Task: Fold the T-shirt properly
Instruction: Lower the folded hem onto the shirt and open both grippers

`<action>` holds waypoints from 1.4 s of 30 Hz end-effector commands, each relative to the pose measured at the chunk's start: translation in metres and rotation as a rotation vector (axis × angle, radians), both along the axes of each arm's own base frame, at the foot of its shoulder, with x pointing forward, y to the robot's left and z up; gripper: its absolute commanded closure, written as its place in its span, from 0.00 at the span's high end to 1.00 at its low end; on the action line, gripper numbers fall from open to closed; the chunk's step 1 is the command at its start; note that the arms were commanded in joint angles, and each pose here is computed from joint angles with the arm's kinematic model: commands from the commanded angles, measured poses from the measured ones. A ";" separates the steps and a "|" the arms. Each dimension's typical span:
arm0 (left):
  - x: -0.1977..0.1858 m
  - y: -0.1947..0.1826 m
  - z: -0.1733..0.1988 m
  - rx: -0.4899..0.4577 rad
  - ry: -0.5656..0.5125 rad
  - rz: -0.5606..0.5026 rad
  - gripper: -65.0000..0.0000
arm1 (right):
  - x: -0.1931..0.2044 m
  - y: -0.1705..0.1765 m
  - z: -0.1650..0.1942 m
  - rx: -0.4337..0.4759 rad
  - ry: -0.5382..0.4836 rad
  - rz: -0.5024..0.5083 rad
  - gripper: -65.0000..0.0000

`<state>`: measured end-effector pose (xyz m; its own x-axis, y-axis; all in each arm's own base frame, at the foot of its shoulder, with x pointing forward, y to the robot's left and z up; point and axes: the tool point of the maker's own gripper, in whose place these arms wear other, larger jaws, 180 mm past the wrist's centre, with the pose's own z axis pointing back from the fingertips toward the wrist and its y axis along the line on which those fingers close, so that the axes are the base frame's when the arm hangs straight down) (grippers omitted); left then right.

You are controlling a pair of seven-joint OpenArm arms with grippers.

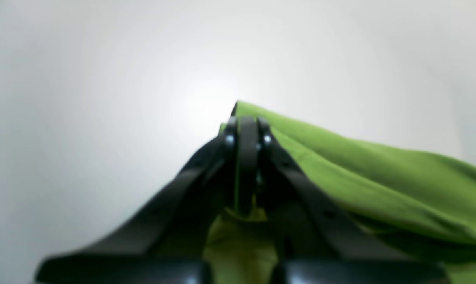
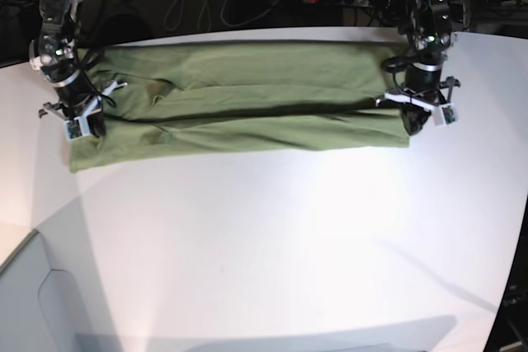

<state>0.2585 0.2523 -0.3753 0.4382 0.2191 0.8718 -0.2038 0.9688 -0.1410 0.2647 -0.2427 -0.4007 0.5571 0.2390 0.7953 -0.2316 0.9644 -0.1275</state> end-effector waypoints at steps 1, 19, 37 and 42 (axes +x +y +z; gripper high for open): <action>0.001 0.003 0.005 0.011 -0.022 0.002 0.00 | 0.008 -0.003 0.013 -0.005 -0.047 0.009 0.00; -0.007 0.003 -0.009 -0.010 0.014 0.025 0.22 | 0.006 0.010 0.038 -0.003 -0.097 0.108 0.64; -0.009 0.000 -0.011 -0.023 0.016 0.033 0.27 | 0.041 0.019 0.025 -0.038 0.022 0.131 0.64; -0.010 0.000 -0.013 -0.023 0.020 0.034 0.27 | 0.034 0.021 0.009 -0.016 0.065 0.130 0.62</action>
<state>0.2427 0.2496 -0.3991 0.4827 0.2658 0.8345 -0.2459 0.9556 -0.1622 0.2887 -0.2191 -0.4070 0.6156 0.3225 0.7190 -0.3599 0.9268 -0.1075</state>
